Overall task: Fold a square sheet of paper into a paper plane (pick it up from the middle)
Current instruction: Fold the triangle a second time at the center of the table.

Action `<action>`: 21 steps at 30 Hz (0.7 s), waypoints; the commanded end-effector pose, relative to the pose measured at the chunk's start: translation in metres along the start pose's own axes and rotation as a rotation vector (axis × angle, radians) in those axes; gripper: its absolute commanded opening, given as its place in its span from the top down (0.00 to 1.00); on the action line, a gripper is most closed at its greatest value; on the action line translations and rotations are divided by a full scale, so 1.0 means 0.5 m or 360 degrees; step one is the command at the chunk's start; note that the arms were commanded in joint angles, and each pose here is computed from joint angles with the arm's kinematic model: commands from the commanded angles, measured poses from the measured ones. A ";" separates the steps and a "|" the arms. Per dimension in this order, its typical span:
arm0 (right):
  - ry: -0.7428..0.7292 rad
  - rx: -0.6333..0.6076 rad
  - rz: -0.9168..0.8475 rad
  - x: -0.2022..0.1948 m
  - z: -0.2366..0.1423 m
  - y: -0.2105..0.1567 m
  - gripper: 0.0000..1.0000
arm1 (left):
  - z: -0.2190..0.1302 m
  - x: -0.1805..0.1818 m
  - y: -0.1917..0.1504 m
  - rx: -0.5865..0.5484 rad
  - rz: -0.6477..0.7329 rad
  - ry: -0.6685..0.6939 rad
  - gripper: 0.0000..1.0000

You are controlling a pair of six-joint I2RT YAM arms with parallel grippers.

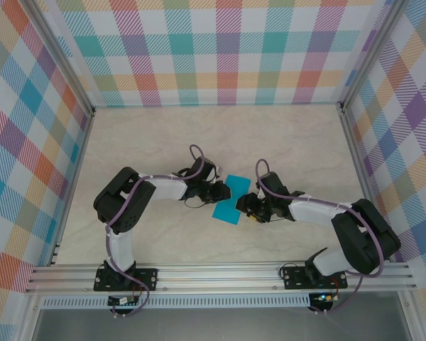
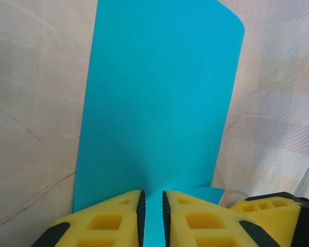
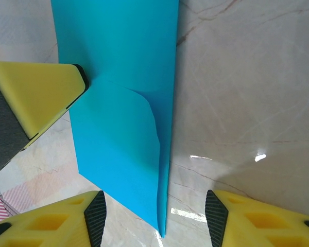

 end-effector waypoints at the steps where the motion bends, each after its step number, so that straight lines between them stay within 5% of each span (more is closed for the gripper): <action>1: 0.0051 0.0027 0.0021 0.011 0.006 0.002 0.44 | -0.002 0.028 -0.028 0.0075 -0.0025 0.0134 0.80; 21: 0.0150 0.0057 0.0063 0.036 0.039 0.018 0.57 | -0.003 0.028 -0.032 0.0079 -0.0025 0.0124 0.80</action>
Point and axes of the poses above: each hand's point on the last joint's axis, 136 mm out from that joint toward the fingers, its own z axis out along the fingers, its own x axis along the line the jaws close on, y = z × x, the point moved 4 cm from there along -z, back along the fingers, and after that the axes turned 8 degrees about z, right-handed, at the moved point
